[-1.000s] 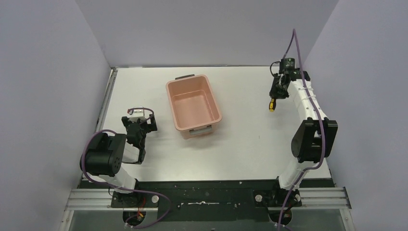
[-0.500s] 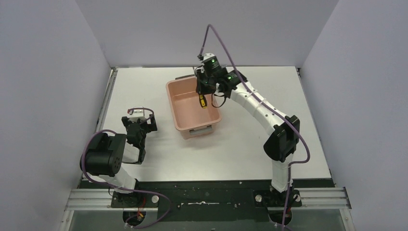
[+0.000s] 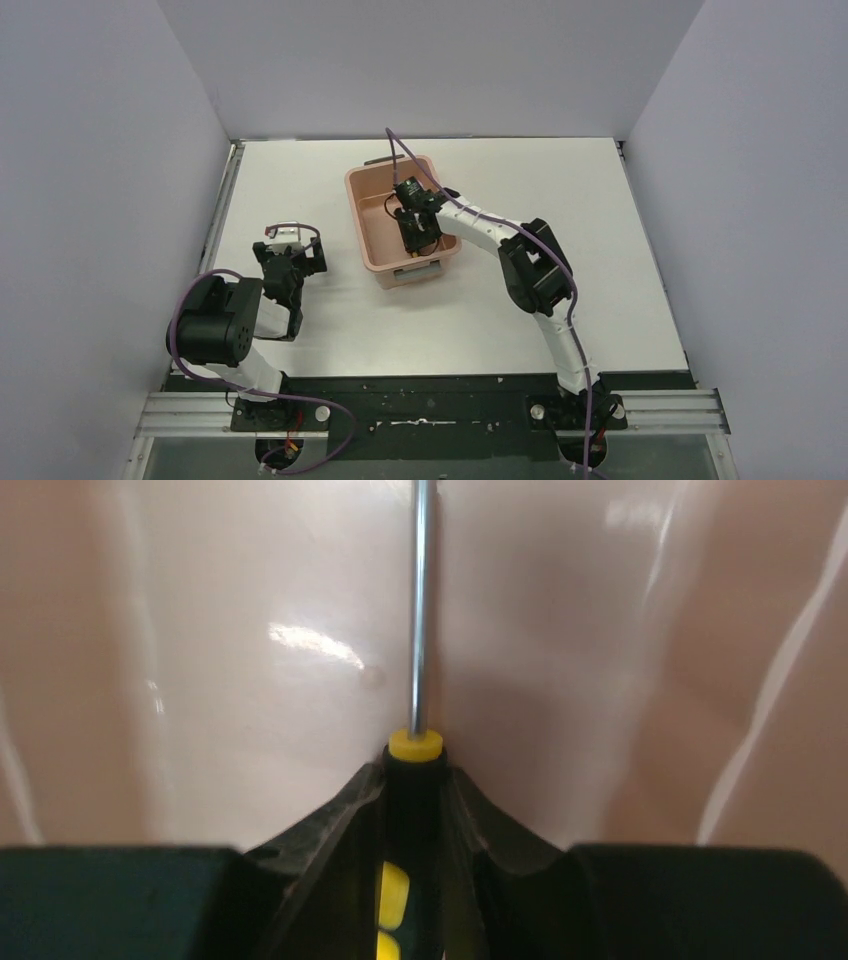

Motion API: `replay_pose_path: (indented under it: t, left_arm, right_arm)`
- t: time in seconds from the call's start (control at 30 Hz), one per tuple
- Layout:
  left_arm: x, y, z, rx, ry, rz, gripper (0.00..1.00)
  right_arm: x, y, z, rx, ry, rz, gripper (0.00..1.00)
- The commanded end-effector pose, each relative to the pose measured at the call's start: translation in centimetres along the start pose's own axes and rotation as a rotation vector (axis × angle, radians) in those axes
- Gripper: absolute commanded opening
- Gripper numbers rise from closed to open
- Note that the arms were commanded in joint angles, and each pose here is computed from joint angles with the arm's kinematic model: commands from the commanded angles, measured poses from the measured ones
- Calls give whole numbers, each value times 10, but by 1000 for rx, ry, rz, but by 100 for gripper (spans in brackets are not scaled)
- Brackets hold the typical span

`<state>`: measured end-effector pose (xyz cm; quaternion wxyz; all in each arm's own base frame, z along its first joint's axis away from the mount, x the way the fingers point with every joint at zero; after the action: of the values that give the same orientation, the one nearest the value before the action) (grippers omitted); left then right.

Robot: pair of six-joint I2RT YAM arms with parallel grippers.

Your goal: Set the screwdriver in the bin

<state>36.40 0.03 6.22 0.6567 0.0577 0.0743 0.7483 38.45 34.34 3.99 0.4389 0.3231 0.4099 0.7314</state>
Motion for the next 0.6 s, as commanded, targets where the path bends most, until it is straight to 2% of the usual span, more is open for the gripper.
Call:
replay_pose_path:
  t: [0.0,0.17,0.27,0.37,0.5,0.57]
  left_arm:
    - [-1,-3,14,-47,-1,-10,97]
    - [-1,-3,14,-47,-1,-9,97]
    - [-1,-3,14,-46,-1,-9,97]
    - [-1,-3,14,-47,-1,-9,97]
    - [-1,-3,14,-47,-1,-10,97]
    - [-1,-3,14,-47,-1,-9,97]
  right_arm:
    - [6,7,27,-113,6,24,26]
    - [3,12,27,-105,10,6,51]
    - [6,39,45,-168,11,13,58]
    - [12,76,68,-252,25,34,60]
    - [22,132,94,-371,57,83,70]
    - [23,160,104,-438,79,101,79]
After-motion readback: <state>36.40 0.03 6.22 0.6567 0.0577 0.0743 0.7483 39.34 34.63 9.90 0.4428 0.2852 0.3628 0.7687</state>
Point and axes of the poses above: each gripper's point midway between its finger pads, its own y axis back along the fingers, its own x axis along the line the jaws close on, z = x × y, the point moved 1 cm from there along y, back along the fingers, and after that the axes turned 1 degree about y, right-handed, at the moved point
